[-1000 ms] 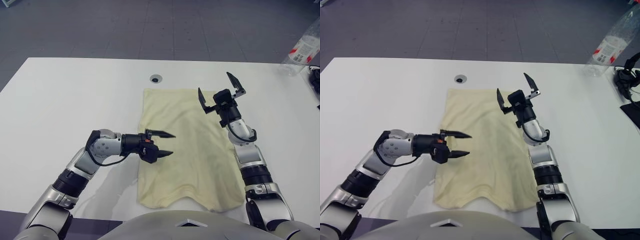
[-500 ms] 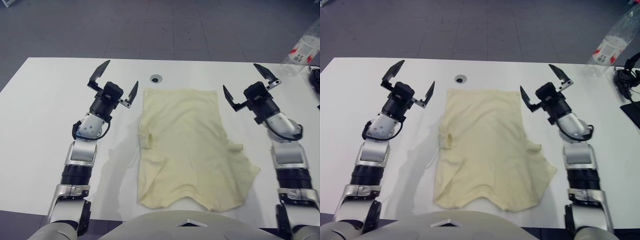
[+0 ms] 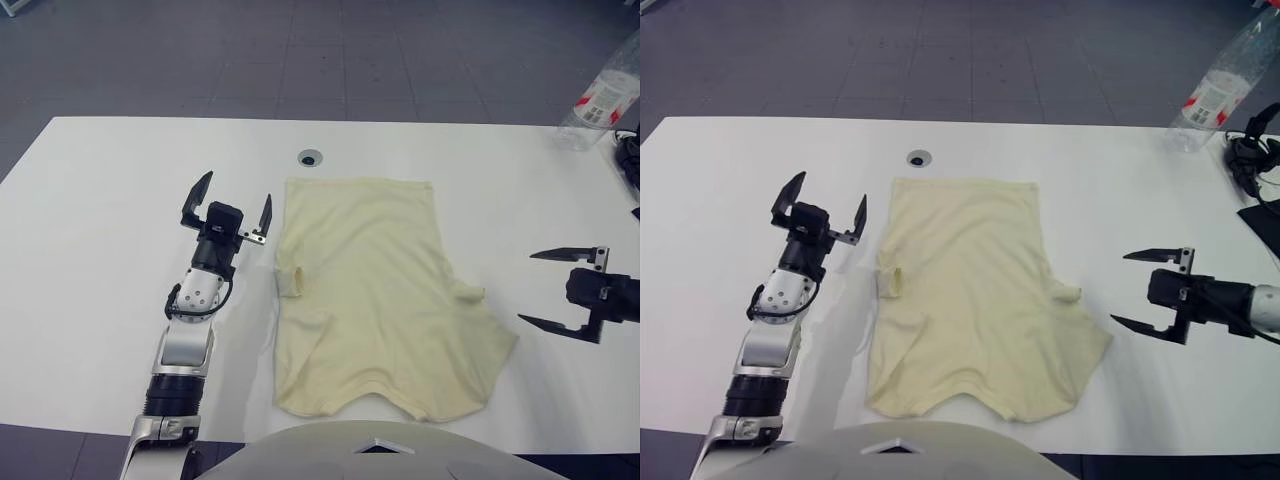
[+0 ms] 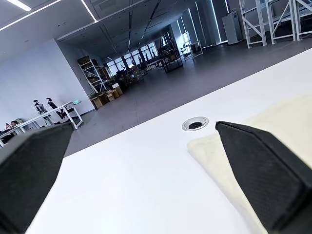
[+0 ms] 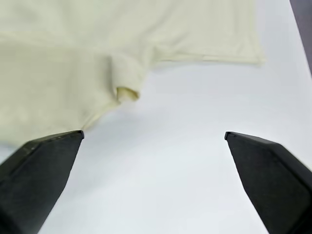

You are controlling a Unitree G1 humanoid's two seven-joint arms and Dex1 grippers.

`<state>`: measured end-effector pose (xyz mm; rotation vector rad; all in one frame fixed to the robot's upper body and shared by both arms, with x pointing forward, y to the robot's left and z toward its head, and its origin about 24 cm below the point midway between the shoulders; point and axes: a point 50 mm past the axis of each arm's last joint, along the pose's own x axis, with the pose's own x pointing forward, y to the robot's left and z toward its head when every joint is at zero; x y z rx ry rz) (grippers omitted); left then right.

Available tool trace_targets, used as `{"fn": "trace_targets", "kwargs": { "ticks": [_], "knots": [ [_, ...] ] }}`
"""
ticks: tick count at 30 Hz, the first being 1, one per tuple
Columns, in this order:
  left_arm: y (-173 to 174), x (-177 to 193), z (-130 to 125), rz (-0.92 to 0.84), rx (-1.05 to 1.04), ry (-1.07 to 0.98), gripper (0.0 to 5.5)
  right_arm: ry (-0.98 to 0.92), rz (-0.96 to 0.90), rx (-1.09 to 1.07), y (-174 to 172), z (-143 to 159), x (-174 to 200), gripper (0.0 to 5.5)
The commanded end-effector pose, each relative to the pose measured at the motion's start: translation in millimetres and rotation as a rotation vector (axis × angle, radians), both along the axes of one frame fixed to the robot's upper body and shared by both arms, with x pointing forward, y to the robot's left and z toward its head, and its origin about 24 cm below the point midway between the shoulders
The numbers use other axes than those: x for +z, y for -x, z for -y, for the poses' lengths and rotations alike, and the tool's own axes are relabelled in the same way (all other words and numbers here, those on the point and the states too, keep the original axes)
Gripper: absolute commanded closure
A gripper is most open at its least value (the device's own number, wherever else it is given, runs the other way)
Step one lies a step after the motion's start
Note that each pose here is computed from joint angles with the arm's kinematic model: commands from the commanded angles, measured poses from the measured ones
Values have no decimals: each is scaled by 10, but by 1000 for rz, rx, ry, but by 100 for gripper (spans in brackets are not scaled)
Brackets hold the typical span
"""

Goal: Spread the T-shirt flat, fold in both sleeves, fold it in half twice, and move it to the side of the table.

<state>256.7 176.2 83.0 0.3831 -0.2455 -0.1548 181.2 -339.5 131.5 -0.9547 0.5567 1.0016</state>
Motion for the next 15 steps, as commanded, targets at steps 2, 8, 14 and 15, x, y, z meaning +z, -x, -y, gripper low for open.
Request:
{"fn": "trace_targets", "kwargs": {
  "ticks": [2, 8, 14, 15],
  "knots": [
    [4, 27, -8, 3, 24, -1, 12, 110, -78, 62, 36, 22, -74, 10],
    [7, 30, 3, 2, 18, -12, 12, 231, -75, 165, 8, -79, -261, 10],
    [26, 19, 23, -12, -9, -25, 12, 279, -73, 207, -5, -118, -320, 10],
    [31, 16, 33, -15, -16, -28, 10, 277, -77, 215, 1, -132, -335, 31]
  ]
}}
